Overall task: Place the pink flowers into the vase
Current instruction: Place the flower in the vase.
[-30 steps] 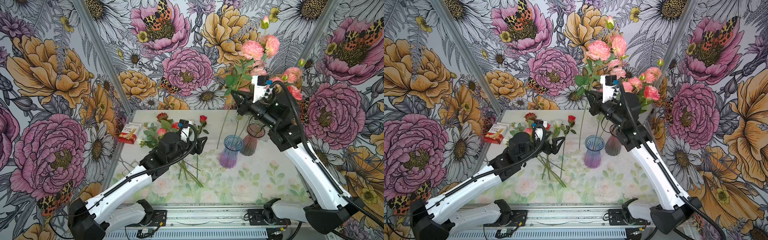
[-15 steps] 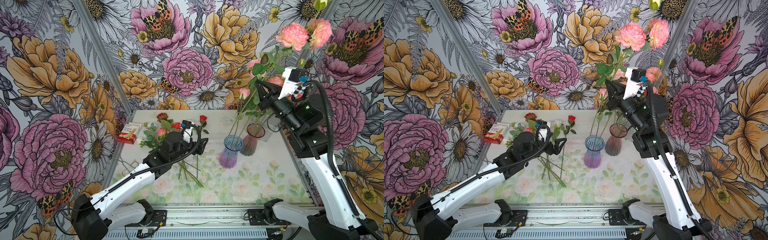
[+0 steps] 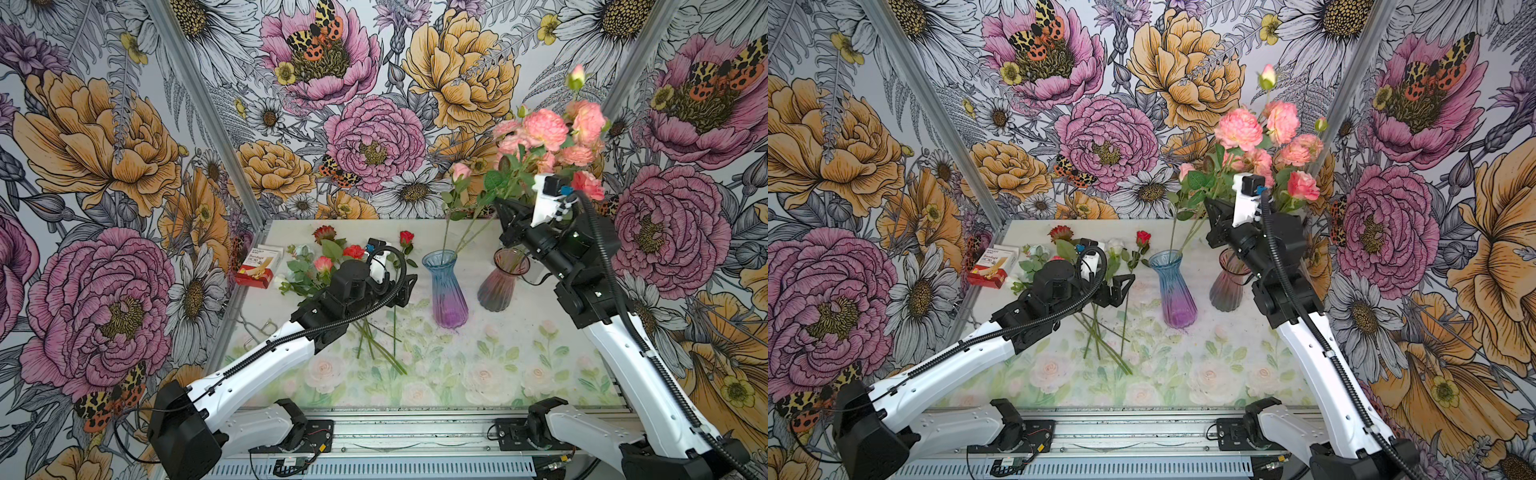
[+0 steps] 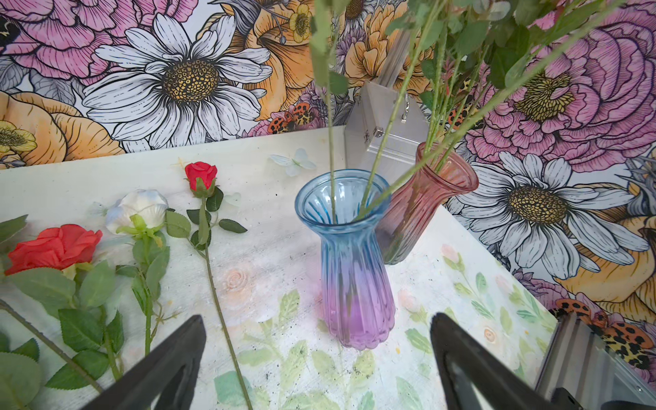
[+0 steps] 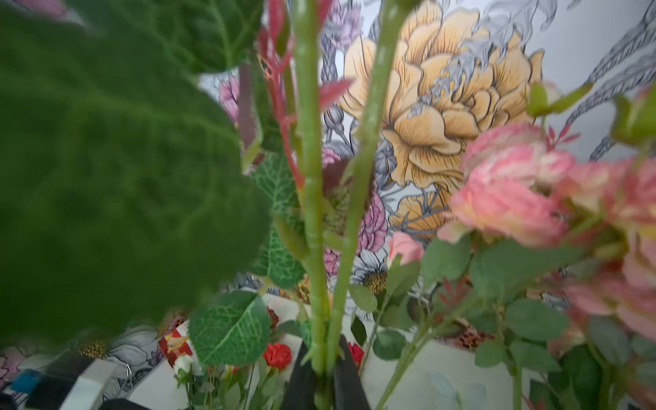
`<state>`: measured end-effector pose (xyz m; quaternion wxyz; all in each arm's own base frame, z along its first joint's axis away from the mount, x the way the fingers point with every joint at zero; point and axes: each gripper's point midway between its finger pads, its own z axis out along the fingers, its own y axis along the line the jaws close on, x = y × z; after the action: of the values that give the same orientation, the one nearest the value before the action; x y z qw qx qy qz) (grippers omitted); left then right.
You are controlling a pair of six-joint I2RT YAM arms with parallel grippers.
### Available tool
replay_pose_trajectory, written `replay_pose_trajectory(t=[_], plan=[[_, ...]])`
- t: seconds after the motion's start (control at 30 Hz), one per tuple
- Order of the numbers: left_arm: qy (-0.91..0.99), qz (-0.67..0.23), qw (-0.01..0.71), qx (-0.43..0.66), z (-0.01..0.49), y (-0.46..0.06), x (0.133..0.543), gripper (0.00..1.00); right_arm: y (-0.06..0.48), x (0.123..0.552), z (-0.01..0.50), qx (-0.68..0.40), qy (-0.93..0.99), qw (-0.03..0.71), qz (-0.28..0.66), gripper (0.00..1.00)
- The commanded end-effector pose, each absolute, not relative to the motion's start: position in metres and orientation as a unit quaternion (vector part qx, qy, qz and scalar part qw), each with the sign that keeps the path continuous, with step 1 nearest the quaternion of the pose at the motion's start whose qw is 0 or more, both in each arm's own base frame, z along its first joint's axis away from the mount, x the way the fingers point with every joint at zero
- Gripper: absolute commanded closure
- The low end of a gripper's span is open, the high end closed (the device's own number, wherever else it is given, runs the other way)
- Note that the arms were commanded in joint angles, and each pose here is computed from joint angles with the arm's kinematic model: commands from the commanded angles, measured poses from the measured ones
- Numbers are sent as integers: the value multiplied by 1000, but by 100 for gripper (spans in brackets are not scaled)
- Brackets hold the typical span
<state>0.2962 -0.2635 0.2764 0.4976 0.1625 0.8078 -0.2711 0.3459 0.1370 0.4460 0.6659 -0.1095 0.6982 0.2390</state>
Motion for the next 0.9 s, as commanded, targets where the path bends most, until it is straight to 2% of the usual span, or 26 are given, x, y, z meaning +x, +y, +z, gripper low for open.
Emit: replay_pose_trajectory(t=[0.0, 0.43, 0.87], plan=[[804, -251, 513, 165, 286, -265, 305, 1, 128, 339, 418, -110, 725, 646, 211, 100], [817, -261, 482, 178, 262, -295, 322, 1, 128, 337, 388, -106, 750, 615, 219, 100], [828, -271, 459, 173, 242, -305, 322, 1, 169, 340, 362, -134, 757, 590, 247, 100]])
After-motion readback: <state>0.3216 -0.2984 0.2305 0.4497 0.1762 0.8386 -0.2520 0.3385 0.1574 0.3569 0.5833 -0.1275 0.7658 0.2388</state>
